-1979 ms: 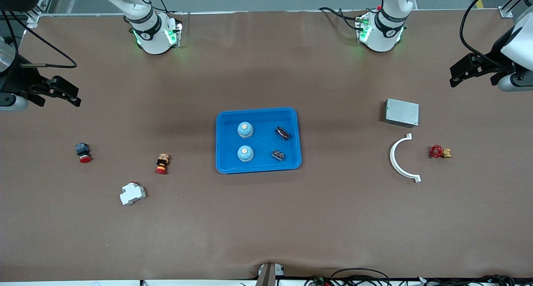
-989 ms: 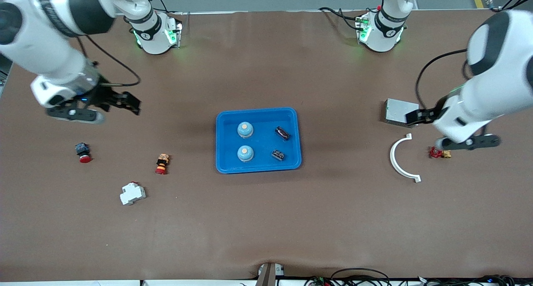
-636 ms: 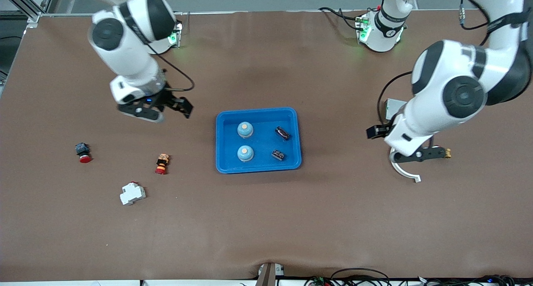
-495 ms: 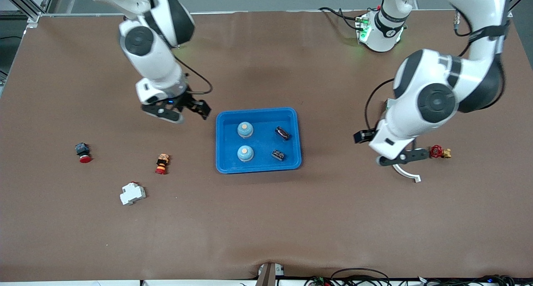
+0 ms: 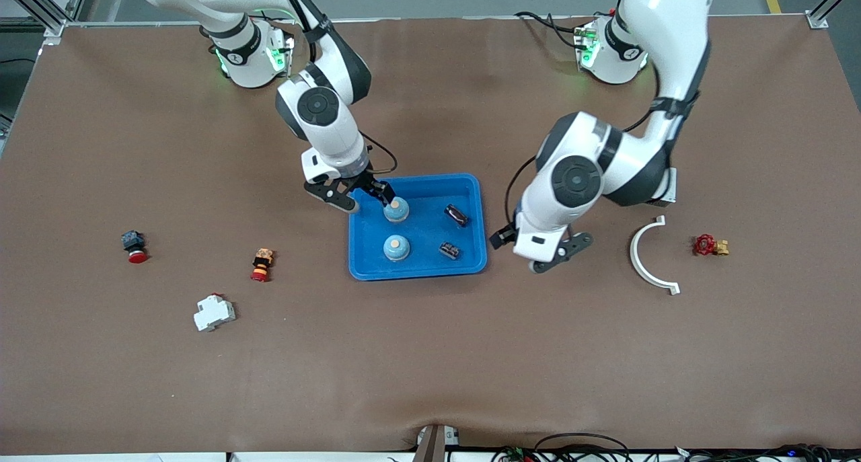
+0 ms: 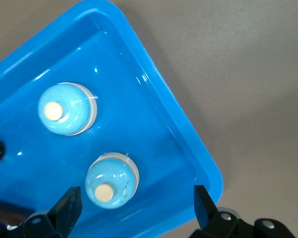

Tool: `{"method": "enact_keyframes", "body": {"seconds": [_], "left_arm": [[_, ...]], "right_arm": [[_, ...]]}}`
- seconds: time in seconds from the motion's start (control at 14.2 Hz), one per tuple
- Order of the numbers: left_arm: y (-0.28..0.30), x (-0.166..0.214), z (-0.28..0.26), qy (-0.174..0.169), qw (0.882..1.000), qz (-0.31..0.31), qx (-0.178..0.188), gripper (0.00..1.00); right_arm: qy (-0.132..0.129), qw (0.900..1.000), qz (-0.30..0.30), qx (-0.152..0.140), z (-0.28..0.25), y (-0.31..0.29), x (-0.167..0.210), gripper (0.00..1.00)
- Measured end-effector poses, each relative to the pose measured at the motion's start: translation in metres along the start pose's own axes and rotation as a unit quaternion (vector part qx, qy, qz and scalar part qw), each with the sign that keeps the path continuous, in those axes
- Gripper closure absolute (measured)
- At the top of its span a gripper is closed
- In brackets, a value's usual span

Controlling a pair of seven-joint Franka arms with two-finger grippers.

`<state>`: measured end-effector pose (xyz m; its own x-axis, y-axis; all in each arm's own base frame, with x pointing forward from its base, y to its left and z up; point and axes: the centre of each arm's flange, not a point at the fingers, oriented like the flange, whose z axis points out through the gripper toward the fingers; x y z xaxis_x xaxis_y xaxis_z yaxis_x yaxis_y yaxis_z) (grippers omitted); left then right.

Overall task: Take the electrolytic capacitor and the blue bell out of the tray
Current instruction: 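Grasp the bell with the right gripper while the left gripper grasps a capacitor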

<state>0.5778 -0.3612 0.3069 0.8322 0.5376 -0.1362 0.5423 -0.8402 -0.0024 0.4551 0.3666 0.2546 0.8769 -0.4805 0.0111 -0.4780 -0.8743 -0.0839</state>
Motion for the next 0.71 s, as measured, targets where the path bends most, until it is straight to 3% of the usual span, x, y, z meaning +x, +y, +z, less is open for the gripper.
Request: {"method": "enact_keyframes", "body": {"seconds": [0.07,0.21,0.35,0.71], "left_arm": [[0.007,-0.010,0.015,-0.001,1.000,-0.020,0.000,0.04],[0.021,-0.030,0.041,-0.001,0.998,-0.062,-0.001,0.17],[0.032,-0.050,0.061,0.000,0.994,-0.106,-0.004,0.20],[0.046,-0.081,0.098,0.001,0.984,-0.177,-0.014,0.21]], "right_arm": [[0.006,1.000,0.005,-0.005,0.007,-0.003,-0.002,0.00],[0.015,1.000,0.015,-0.009,0.017,-0.013,-0.003,0.00],[0.016,1.000,0.021,-0.010,0.029,-0.023,-0.001,0.00],[0.013,0.999,0.026,-0.021,0.063,-0.042,-0.014,0.00]]}}
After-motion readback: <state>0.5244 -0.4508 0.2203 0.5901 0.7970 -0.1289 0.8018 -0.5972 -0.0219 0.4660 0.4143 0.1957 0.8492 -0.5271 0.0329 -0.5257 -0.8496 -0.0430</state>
